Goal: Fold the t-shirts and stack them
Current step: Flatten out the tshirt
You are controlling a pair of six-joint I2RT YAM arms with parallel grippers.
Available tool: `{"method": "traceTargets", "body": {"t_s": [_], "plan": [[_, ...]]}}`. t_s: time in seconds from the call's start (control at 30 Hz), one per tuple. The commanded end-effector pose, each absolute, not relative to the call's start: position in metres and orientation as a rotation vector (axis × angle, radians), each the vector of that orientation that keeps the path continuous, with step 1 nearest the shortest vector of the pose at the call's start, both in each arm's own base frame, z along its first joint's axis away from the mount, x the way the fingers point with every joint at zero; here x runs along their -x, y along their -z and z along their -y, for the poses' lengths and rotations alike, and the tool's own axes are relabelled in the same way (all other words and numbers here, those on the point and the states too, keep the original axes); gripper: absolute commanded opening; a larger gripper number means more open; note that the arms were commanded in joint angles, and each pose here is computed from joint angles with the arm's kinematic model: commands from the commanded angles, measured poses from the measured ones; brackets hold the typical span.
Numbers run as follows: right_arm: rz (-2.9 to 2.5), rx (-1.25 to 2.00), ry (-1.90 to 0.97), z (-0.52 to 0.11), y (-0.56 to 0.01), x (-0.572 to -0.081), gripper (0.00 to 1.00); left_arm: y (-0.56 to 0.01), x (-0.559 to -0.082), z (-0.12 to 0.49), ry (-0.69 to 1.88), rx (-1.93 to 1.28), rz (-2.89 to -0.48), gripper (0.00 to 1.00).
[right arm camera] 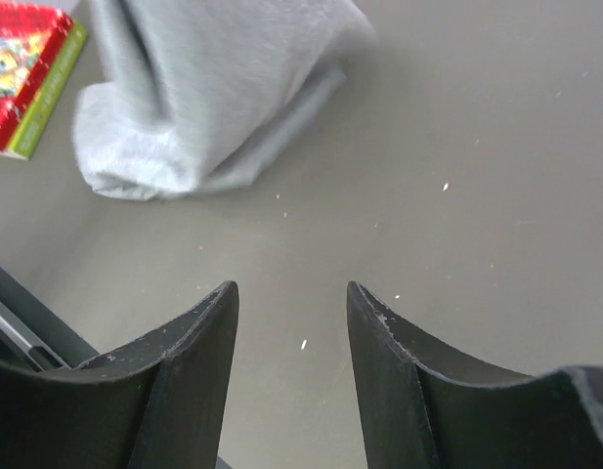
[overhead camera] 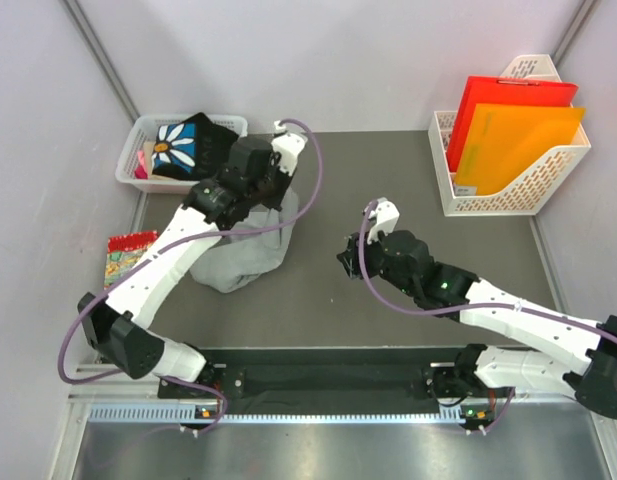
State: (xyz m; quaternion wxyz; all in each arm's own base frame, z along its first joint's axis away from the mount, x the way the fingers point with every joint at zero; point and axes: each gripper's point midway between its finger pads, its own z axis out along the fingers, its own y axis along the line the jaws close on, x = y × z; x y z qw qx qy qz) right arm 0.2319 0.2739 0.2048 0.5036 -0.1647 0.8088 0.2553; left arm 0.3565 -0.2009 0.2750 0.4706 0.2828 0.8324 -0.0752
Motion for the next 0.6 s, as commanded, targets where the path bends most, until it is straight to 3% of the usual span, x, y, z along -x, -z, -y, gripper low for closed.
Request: {"method": "traceTargets", "body": {"t_s": [0.0,0.13,0.3,0.43,0.57], "plan": [[-1.869,0.383,-0.637,-0.27,-0.228,-0.229,0.49,-0.403,-0.369,0.163,0.069,-0.414,-1.783,0.0],[-1.849,0.44,-0.703,-0.281,-0.225,-0.219,0.49,-0.432,-0.376,0.142,0.016,-0.293,-1.751,0.0],[-1.828,0.511,-0.743,-0.301,-0.223,-0.212,0.49,-0.477,-0.342,0.17,0.183,-0.442,-1.635,0.0],[-1.845,0.542,-0.743,-0.313,-0.216,-0.21,0.49,-0.478,-0.329,0.198,0.228,-0.517,-1.619,0.0],[-1.866,0.588,-0.732,-0.324,-0.208,-0.207,0.49,-0.481,-0.354,0.207,-0.012,-0.462,-1.591,0.0]]}}
